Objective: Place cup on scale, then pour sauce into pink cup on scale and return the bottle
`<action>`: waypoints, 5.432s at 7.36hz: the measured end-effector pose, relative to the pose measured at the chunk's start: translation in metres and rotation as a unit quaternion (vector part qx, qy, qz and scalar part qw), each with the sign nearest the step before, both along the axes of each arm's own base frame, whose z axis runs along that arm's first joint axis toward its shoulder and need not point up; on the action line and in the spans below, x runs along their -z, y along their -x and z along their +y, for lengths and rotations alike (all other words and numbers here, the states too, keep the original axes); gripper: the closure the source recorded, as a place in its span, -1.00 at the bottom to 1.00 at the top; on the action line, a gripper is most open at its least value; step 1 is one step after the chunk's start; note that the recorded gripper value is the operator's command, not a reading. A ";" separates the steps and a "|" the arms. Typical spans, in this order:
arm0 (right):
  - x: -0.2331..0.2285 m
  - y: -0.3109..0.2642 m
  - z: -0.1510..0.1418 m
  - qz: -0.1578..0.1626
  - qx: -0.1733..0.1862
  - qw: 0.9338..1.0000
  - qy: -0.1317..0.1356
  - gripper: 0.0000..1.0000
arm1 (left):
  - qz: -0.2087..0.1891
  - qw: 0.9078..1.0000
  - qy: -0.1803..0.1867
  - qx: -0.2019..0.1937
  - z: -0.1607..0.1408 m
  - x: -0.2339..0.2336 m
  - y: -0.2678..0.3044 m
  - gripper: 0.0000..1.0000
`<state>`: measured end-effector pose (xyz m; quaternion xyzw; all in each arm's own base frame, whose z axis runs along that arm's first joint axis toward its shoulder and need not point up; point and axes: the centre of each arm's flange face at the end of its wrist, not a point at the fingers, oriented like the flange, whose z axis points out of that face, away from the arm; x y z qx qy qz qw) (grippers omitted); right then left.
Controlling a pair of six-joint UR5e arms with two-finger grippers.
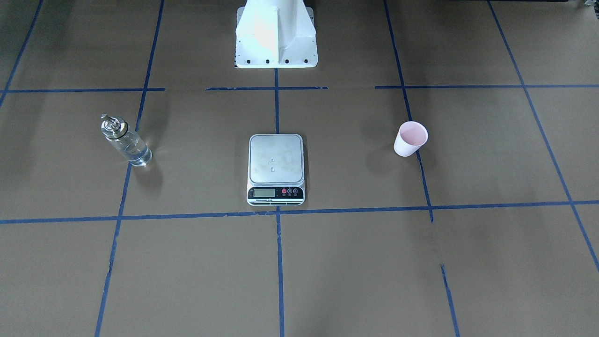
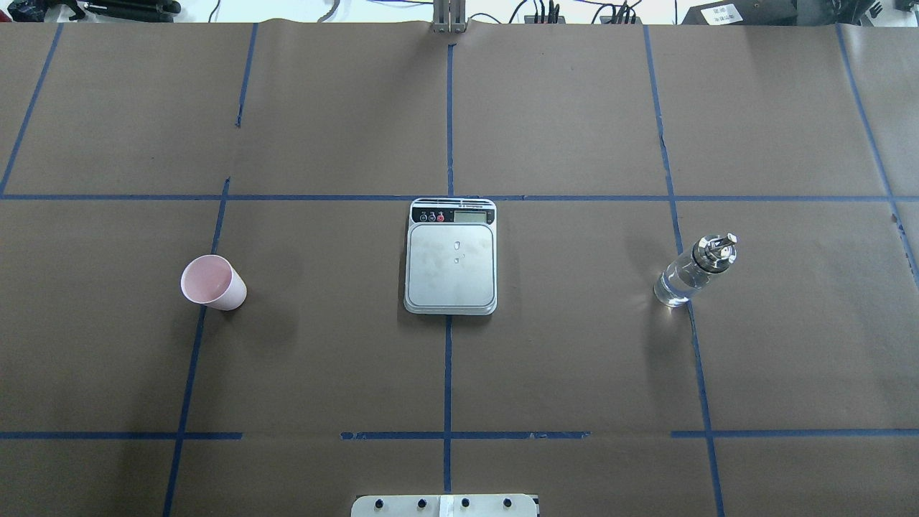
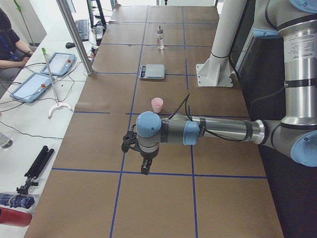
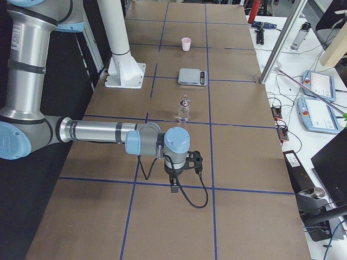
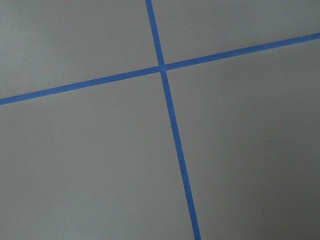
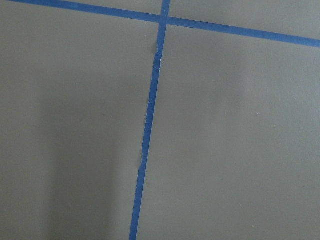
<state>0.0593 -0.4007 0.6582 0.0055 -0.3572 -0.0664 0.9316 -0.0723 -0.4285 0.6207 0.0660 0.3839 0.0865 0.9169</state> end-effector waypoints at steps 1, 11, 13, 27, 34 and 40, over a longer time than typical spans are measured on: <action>0.001 0.000 0.000 0.000 0.000 1.000 -0.001 -1.00 | 0.000 1.000 -0.003 0.000 -0.002 0.003 0.000 -1.00; 0.077 0.012 -0.061 -0.021 0.007 0.989 -0.148 -1.00 | -0.004 0.985 -0.171 0.002 -0.049 0.060 0.000 -1.00; 0.079 0.015 -0.071 -0.043 0.008 0.987 -0.156 -1.00 | -0.004 0.967 -0.255 0.002 -0.067 0.088 0.000 -1.00; 0.082 0.016 -0.065 -0.064 0.010 0.985 -0.158 -1.00 | 0.119 0.978 0.010 0.171 0.032 0.193 -0.343 -0.13; 0.075 0.016 -0.057 -0.064 0.010 0.984 -0.165 -1.00 | 0.091 0.981 0.048 0.167 0.047 0.189 -0.391 0.32; 0.075 0.016 -0.057 -0.064 0.009 0.984 -0.164 -1.00 | 0.088 0.982 0.047 0.163 0.036 0.185 -0.410 1.00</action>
